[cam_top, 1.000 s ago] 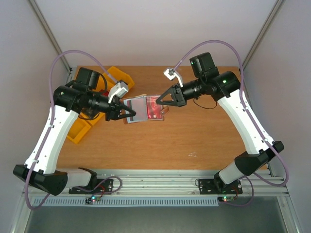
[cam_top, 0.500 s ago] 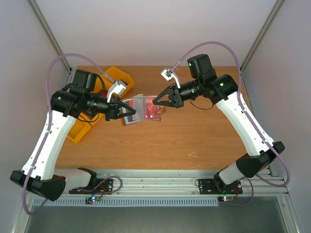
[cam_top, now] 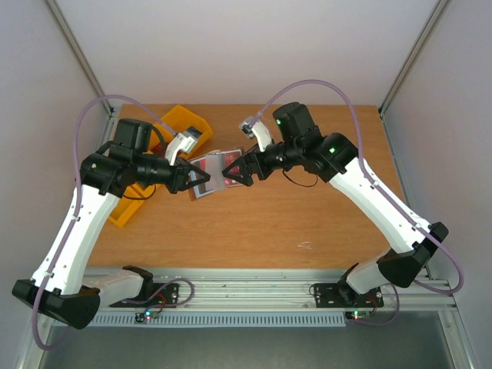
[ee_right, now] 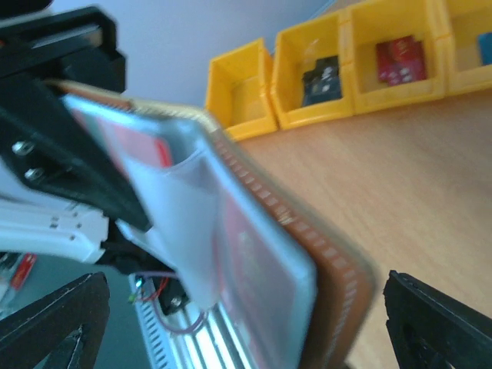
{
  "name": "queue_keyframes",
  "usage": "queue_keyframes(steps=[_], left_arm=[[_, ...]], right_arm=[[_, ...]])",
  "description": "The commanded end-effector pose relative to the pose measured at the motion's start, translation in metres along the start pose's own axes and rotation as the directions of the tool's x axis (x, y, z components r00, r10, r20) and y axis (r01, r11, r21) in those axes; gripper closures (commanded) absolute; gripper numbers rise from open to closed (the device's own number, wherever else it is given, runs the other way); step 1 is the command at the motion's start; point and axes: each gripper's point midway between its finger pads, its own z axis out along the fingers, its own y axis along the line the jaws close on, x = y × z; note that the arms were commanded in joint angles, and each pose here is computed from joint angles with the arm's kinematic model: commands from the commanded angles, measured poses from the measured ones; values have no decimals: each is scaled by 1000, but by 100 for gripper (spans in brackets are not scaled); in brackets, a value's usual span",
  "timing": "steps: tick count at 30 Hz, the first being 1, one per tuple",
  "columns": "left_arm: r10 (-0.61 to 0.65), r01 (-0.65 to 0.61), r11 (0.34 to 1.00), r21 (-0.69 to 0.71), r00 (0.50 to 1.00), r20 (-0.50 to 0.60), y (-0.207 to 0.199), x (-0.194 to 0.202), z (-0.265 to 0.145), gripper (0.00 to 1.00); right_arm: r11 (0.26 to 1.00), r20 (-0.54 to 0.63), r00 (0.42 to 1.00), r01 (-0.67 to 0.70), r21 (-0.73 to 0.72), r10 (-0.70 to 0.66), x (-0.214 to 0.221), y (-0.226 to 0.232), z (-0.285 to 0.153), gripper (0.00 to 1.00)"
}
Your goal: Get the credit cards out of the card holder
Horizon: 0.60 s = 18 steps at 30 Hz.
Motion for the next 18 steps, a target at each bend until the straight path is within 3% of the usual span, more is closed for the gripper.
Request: queue_keyframes(steps=[1,8,10,12,16,18], left_arm=[[46,-48,998,35,998,53,-12,-12,-5,100],[43,-45,998,50,998,44,-12,-9,-3,100],[36,-38,998,42,998,42,-10,-10,-2,100],[35,-37,998,48,999,41,-10,-11,-1,100],[46,-49,994,94,998,37,-22,-8,-6,100],[60,-62,991,119,998,23,-30,-2,-10,96]], right_arm=[[998,116,993,-8,58,2,-28,-7,8,2],[999,118,992,-34,-14,35,-36,4,31,4],[1000,94,995,-16,-17,18,-32,7,37,12],[1000,93,996,-6,-10,7,-30,7,34,31],[1000,127,992,16,12,-17,-27,1,19,86],[999,117,993,10,-33,-6,-22,1,13,98]])
